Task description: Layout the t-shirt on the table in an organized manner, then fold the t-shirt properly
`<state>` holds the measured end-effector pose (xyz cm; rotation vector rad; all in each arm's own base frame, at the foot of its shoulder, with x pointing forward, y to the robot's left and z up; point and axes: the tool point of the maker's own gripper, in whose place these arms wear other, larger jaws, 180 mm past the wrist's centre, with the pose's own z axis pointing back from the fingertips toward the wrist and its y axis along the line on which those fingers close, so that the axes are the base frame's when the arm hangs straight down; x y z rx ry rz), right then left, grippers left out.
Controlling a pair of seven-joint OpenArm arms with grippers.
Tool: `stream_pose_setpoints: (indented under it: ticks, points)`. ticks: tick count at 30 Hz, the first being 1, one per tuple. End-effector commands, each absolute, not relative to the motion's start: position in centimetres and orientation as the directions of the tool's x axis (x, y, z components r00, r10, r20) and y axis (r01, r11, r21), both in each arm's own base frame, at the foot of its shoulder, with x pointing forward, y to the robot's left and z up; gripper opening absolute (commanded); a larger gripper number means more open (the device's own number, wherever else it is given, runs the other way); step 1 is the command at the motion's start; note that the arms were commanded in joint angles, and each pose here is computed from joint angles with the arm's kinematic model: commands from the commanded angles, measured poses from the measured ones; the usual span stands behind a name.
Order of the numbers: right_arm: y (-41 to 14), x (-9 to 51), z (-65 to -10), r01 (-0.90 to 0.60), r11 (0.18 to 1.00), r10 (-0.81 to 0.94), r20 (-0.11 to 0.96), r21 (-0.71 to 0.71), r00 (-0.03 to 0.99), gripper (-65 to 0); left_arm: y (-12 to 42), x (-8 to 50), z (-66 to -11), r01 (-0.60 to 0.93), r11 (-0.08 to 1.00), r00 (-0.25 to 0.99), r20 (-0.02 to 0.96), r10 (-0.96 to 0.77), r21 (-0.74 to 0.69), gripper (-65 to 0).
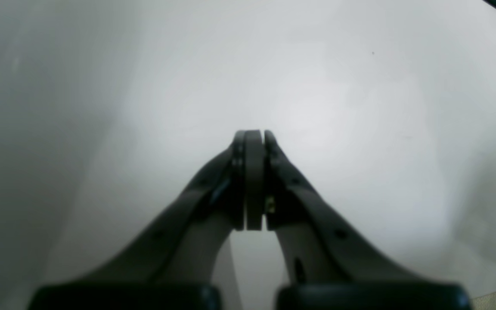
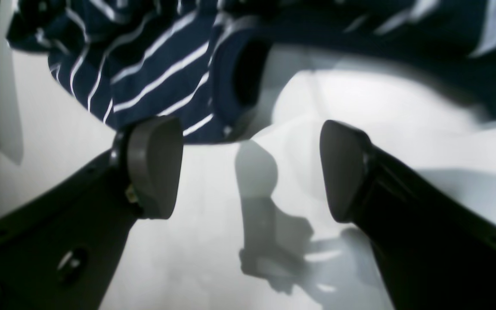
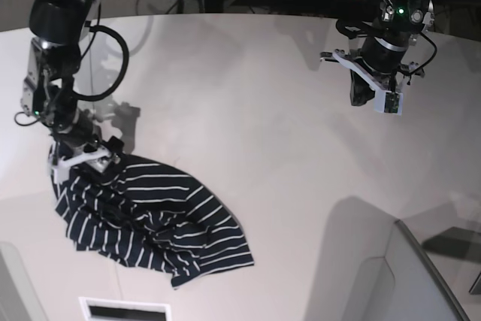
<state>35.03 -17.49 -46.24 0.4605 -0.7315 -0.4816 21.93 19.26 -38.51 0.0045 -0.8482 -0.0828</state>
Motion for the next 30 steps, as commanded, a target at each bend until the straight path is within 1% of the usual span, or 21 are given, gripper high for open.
stream_pose_setpoints:
  ticks: [1,4,8,13,14,15,17,18,19,20,21,23,30]
  points:
    - [-17.9,36.6,-44.8,0.226,0.792,-0.568,0.550,0.567,0.612,-18.9,19.3,22.6,-37.5,0.072,0.997,0.624,0.777,-0.078,0.041,-65.0]
    - [-17.4,37.0,-45.1,0.230,0.783,-0.576,0.534,0.578,0.620,-18.9,19.3,22.7,-37.4,0.072,0.997,0.623,0.778,-0.078,0.042,-65.0]
    - [-17.4,38.4,-44.9,0.235,0.771,-0.595,0.539,0.592,0.595,-18.9,19.3,22.6,-37.5,0.072,0.997,0.626,0.776,-0.077,0.041,-65.0]
    - [-16.5,39.4,-46.2,0.261,0.742,-0.622,0.488,0.617,0.612,-20.0,19.3,22.5,-37.6,0.072,0.996,0.628,0.774,-0.079,0.043,-65.0]
    - [-16.4,39.6,-46.1,0.261,0.740,-0.624,0.489,0.619,0.610,-22.8,19.3,22.5,-37.6,0.072,0.996,0.628,0.774,-0.079,0.043,-65.0]
    - [-16.5,39.6,-46.1,0.262,0.740,-0.627,0.493,0.619,0.603,-28.8,19.3,22.5,-37.6,0.073,0.996,0.628,0.774,-0.080,0.044,-65.0]
    - [-16.4,39.6,-46.2,0.263,0.739,-0.627,0.490,0.620,0.606,-50.1,19.3,22.5,-37.6,0.073,0.996,0.628,0.774,-0.080,0.044,-65.0]
    - [-16.4,39.4,-46.3,0.265,0.739,-0.626,0.488,0.619,0.608,-62.7,19.4,22.5,-37.6,0.073,0.996,0.628,0.774,-0.082,0.046,-65.0]
    - [-16.4,38.8,-46.7,0.273,0.737,-0.628,0.479,0.618,0.613,-65.0,19.4,22.5,-37.6,0.073,0.996,0.628,0.774,-0.082,0.046,-65.0]
    - [-16.4,38.0,-47.3,0.280,0.738,-0.627,0.468,0.614,0.624,-64.1,19.4,22.5,-37.6,0.074,0.996,0.628,0.774,-0.083,0.047,-65.0]
    - [-16.2,37.4,-47.6,0.281,0.740,-0.621,0.461,0.611,0.634,-61.5,19.4,22.5,-37.6,0.074,0.996,0.628,0.774,-0.084,0.048,-65.0]
    - [-16.3,36.1,-47.5,0.272,0.754,-0.603,0.464,0.598,0.649,-65.0,19.4,22.6,-37.5,0.074,0.996,0.625,0.776,-0.084,0.049,-65.0]
    - [-14.6,31.6,-45.6,0.206,0.794,-0.527,0.477,0.572,0.704,-64.7,19.1,24.0,-37.1,0.081,0.996,0.605,0.792,-0.087,0.047,-65.0]
